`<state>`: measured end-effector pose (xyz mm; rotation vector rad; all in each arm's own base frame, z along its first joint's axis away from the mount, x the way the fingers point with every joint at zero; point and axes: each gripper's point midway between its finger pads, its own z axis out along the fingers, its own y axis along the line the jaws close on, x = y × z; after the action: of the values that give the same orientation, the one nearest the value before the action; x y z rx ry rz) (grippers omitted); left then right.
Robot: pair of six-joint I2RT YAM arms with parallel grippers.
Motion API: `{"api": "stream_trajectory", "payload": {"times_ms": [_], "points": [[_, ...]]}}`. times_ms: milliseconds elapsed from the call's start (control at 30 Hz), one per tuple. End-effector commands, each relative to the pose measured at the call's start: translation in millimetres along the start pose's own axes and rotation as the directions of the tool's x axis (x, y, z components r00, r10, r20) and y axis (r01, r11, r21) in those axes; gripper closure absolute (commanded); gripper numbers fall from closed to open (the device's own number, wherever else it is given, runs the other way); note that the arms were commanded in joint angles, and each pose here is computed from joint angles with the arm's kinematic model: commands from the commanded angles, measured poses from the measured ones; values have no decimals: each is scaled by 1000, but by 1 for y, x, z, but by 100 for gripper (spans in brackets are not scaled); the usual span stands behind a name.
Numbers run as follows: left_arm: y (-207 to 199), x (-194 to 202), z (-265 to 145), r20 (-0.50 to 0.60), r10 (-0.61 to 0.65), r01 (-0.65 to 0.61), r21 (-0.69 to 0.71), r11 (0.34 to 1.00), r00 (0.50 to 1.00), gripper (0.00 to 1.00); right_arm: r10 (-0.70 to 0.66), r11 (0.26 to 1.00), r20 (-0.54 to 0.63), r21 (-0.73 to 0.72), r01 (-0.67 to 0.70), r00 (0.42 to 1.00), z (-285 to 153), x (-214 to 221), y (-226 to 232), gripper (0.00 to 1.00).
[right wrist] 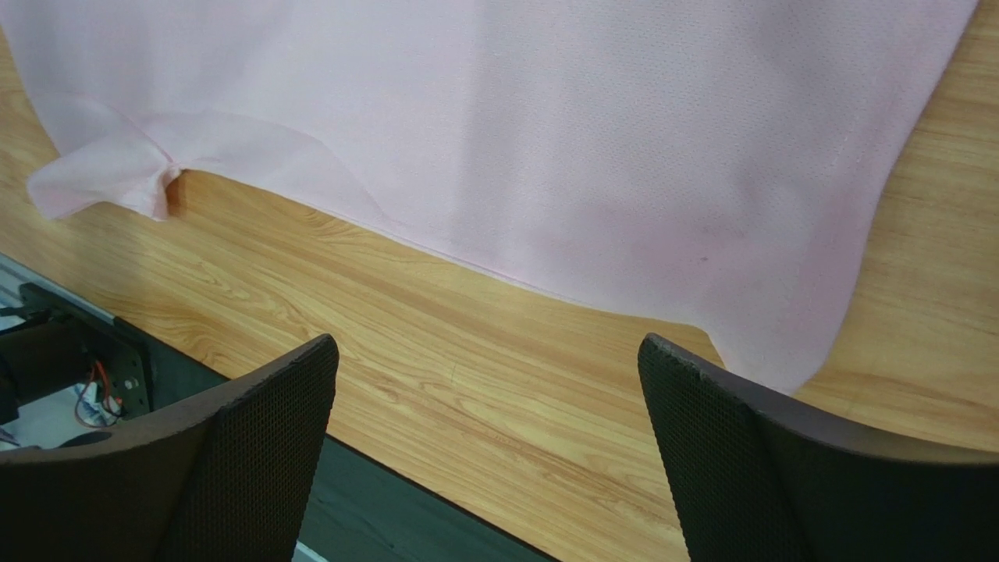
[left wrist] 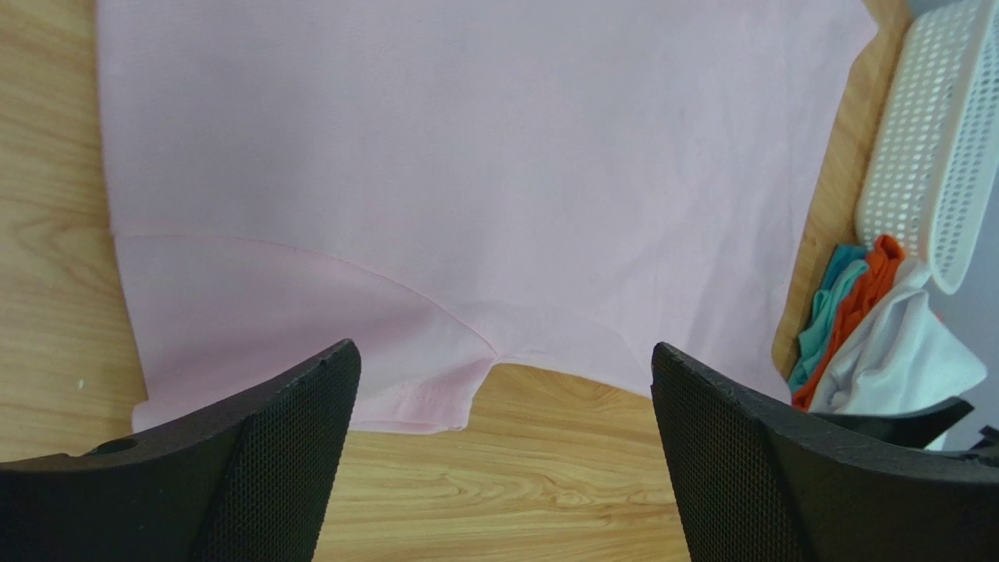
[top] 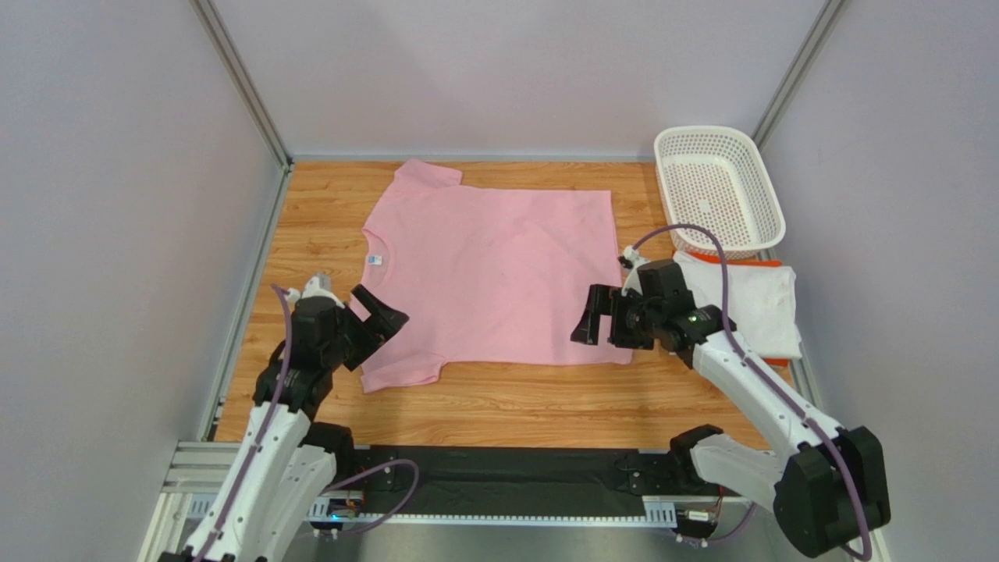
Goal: Fold and stack the t-shirts
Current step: Flatten the tshirt out
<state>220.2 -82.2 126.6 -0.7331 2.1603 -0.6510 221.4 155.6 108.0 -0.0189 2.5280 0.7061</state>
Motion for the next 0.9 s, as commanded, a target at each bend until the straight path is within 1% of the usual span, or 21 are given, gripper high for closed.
{"api": "stream_trajectory", "payload": {"times_ms": [0,33,67,100,133,167,300,467,600,667,767,867], "points": [[-27,-5,15,-64,115,-109,95,989,991,0,-11,998,38,62,9,999,19,-18,-6,0],[-26,-2,20,-86,112,-104,92,990,990,0,-4,997,35,74,2,999,24,-17,-9,0],[-19,6,29,-137,106,-97,67,993,985,0,11,995,3,96,-11,1000,34,-8,-17,0],[-12,13,37,-167,103,-96,48,994,981,0,29,991,9,131,-30,1000,39,-8,-25,0],[-11,14,37,-170,107,-100,50,994,980,0,53,985,1,162,-52,999,42,-5,-31,0],[-3,20,43,-197,100,-97,24,995,975,0,71,980,-27,190,-65,997,47,3,-39,0],[21,42,50,-264,71,-83,-34,996,962,0,108,968,-63,233,-91,992,51,24,-52,0],[44,55,50,-295,44,-80,-112,991,955,0,138,958,-93,264,-109,986,46,49,-65,0],[56,59,44,-309,28,-85,-172,981,951,0,134,960,-100,258,-104,986,44,57,-66,0],[61,59,41,-307,24,-89,-199,976,951,0,128,962,-94,252,-101,987,42,56,-65,0],[70,62,33,-309,-2,-80,-252,964,951,0,106,972,-51,218,-92,993,34,43,-56,0],[67,63,24,-299,-30,-49,-252,967,954,0,85,979,-10,186,-81,996,26,30,-45,0]]}}
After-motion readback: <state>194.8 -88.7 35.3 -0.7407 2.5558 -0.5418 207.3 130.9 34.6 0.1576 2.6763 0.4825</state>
